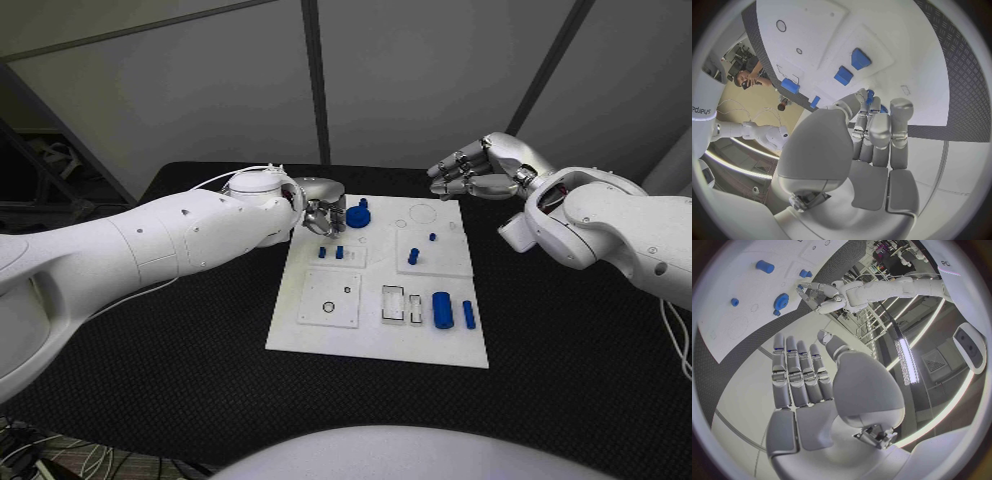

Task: Assemble the parts on the task board

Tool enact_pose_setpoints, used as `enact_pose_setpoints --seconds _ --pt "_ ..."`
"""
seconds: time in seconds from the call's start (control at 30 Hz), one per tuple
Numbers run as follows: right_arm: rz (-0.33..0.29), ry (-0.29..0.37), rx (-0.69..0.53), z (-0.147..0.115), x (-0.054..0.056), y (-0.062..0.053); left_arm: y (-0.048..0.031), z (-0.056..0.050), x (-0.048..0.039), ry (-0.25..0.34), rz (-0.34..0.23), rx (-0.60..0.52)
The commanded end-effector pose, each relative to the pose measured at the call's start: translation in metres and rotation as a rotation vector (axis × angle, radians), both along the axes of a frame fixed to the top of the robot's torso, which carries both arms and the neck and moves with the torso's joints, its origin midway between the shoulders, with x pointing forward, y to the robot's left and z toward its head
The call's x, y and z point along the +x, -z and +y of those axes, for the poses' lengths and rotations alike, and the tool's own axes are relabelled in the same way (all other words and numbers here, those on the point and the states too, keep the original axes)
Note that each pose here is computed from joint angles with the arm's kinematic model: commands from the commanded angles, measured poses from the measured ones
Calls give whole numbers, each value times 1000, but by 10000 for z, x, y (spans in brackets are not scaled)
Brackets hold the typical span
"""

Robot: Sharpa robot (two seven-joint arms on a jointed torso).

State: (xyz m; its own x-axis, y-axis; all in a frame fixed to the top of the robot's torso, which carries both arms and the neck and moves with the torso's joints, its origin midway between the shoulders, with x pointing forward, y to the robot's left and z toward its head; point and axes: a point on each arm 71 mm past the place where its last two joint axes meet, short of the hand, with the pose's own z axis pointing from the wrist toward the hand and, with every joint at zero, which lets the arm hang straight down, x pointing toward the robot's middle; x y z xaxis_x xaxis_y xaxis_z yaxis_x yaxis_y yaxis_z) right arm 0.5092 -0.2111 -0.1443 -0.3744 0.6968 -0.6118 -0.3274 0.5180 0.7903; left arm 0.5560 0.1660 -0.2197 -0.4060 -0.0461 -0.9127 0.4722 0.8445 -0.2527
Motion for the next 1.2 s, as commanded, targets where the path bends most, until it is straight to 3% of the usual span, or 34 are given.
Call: enact_pose_setpoints --seconds 0.03,0.67,1.2 --pt "-8 -13 4 13 -1 -18 10 -6 3 -3 11 4" --pt "-6 -13 3 15 0 -16 74 -16 6 -13 31 23" --pt "-2 -14 1 14 0 -13 71 10 18 -29 14 20"
